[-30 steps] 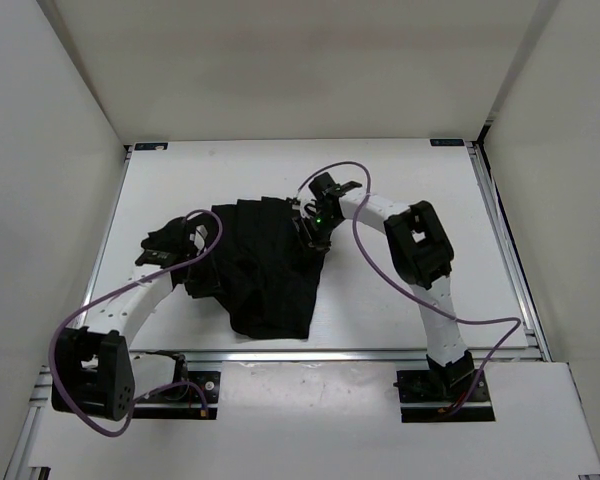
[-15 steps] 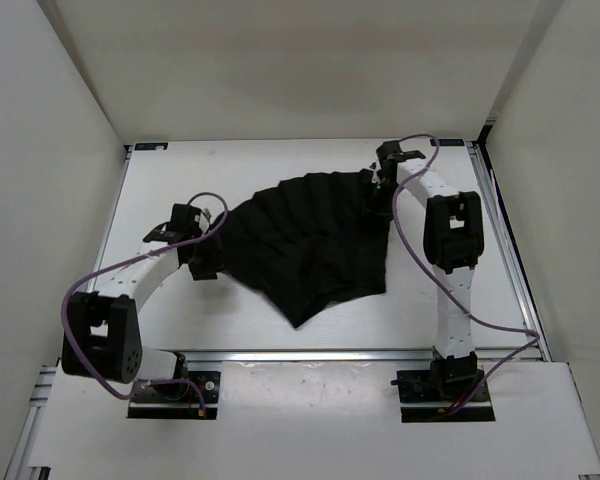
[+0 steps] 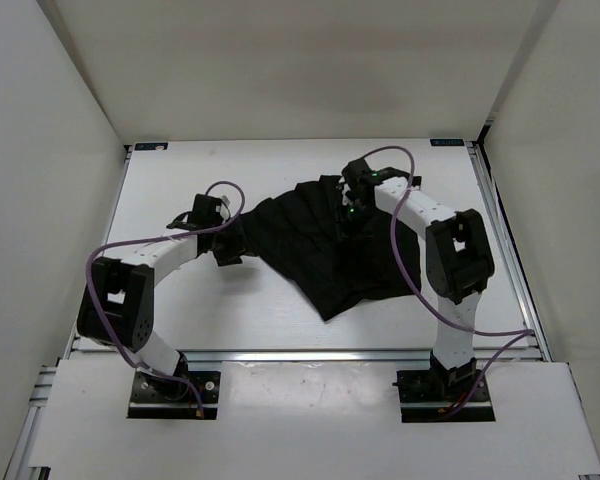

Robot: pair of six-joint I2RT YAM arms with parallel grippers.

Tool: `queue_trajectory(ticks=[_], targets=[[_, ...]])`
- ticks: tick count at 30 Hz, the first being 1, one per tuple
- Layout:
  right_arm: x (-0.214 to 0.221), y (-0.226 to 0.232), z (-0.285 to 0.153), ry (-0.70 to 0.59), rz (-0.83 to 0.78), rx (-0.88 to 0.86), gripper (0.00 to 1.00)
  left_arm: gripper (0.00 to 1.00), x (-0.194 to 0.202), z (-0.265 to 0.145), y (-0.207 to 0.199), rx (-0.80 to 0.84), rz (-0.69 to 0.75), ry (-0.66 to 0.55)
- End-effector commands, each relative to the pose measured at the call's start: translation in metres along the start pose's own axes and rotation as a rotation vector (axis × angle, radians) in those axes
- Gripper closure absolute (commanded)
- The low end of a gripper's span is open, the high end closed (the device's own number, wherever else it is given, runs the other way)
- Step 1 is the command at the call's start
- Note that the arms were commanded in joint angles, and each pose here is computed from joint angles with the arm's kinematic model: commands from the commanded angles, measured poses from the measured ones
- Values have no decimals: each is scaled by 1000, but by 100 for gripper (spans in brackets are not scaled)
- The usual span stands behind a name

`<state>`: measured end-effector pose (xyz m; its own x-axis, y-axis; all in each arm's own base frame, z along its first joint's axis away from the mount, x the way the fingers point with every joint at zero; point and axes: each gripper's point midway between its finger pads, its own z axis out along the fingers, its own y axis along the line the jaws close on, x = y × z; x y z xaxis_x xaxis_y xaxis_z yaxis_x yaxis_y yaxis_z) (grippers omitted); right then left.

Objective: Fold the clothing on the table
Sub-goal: Flatten the skirt out

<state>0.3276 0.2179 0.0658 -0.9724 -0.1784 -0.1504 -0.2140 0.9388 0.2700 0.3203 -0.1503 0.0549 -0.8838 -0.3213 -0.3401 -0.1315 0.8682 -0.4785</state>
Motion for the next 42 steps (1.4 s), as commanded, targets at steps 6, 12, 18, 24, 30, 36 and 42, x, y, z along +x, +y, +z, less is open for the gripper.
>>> queue_trajectory(ticks=[6, 12, 18, 24, 30, 36, 42], targets=[[40, 51, 9, 189, -53, -164, 52, 40, -20, -5, -43, 117, 13, -43], [15, 81, 51, 252, -92, -238, 54, 40, -30, -17, -36, 116, -9, -65], [-28, 100, 80, 182, -50, -345, 56, 41, -32, -26, -50, 147, -6, -70], [-95, 133, 37, -101, -11, -617, 56, 41, -18, -18, -69, 181, 6, -27], [-104, 125, -42, -316, 0, -693, 56, 42, -20, -23, -88, 194, 30, -46], [-77, 89, -83, -401, 18, -578, 54, 47, -23, -13, -109, 115, 20, -95], [-31, 54, -91, -432, 76, -502, 52, 43, -22, 8, -120, -6, 63, -122]])
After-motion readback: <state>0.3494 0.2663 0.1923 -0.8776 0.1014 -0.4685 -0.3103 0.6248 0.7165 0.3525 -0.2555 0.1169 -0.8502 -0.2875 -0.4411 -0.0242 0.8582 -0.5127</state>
